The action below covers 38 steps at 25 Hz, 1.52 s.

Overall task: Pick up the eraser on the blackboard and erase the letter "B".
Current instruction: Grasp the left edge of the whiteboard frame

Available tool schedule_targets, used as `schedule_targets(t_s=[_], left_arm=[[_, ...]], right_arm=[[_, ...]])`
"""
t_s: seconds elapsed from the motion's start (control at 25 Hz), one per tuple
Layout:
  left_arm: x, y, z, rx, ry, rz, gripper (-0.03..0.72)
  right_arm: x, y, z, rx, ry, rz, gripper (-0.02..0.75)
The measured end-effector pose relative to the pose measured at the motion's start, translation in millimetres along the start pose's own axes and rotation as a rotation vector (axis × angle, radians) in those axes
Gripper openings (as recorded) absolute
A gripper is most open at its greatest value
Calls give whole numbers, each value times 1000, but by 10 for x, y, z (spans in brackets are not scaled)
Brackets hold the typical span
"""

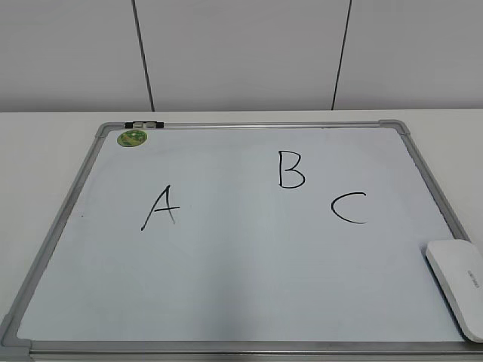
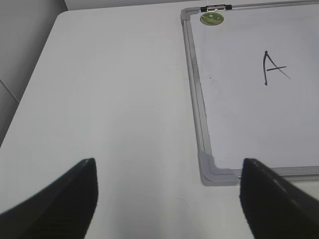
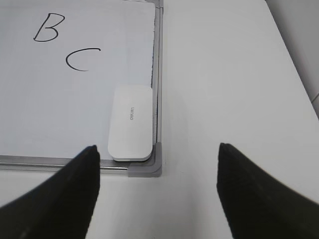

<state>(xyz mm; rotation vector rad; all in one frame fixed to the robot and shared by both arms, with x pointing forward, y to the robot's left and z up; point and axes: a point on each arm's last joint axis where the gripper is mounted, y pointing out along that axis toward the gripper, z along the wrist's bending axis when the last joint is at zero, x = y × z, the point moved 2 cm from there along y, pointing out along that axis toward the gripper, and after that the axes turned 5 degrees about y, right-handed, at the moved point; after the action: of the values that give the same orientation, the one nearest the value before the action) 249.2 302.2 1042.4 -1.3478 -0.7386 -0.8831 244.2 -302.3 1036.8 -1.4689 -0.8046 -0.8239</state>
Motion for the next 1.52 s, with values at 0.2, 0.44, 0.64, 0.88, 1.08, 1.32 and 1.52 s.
schedule_targets(t_s=[0.2,0.44,0.64,0.88,1.08,1.32,1.52], left_arm=[[0,0,0,0,0,0,667],[0,0,0,0,0,0,660],[0,0,0,0,0,0,624],[0,0,0,0,0,0,608],[77,-60,9,2,0,-21,605],[500,-79,47,-5,-4,-24,604],[910,230,68,-34,-17,77,601]], right_arm=[[0,0,0,0,0,0,564],[0,0,0,0,0,0,564],[0,0,0,0,0,0,564],[0,0,0,0,0,0,564],[0,0,0,0,0,0,564],[0,0,0,0,0,0,564],[0,0,0,0,0,0,564]])
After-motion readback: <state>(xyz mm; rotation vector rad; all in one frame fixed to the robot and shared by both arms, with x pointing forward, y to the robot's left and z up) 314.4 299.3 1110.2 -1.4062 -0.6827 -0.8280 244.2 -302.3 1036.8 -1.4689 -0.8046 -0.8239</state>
